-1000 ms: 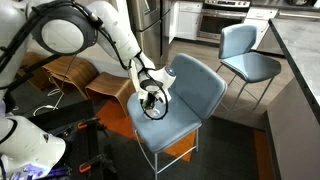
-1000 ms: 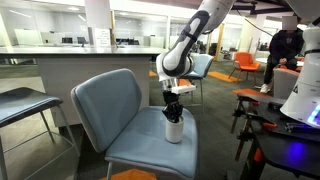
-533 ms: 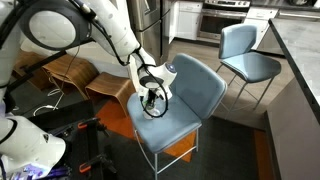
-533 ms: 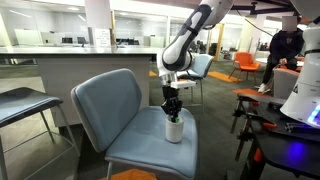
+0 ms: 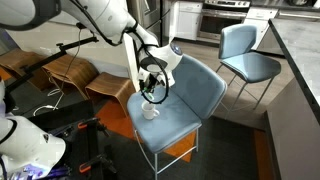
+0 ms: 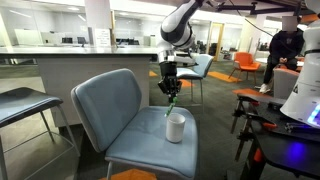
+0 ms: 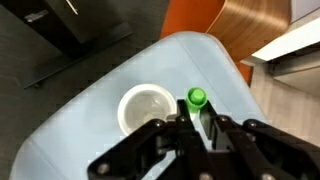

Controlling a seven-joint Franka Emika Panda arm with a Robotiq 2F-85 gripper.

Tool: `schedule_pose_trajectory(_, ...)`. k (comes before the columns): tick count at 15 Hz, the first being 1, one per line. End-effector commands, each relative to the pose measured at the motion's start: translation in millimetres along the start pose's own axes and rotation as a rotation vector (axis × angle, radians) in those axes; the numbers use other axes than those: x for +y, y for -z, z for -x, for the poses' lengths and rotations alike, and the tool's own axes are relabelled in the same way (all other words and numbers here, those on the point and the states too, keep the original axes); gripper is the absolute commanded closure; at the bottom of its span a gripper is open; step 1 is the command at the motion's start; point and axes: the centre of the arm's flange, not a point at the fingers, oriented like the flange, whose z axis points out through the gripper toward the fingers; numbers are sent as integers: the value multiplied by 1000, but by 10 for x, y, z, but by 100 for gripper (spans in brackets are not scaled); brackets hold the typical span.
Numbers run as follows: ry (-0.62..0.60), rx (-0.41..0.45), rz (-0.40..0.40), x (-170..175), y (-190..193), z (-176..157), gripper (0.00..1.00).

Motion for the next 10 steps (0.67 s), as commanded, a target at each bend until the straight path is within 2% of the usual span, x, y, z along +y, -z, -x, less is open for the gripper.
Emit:
schedule_pose_trajectory(1,-44,-27,2,-62,268,92,95)
schedule_pose_trajectory(4,-22,81,21,-82,314,-61,95)
schedule_pose_trajectory(7,-83,185,111,-52,233,-412,95)
schedule_pose_trajectory(10,-193,206,208,-16,51,-800,95)
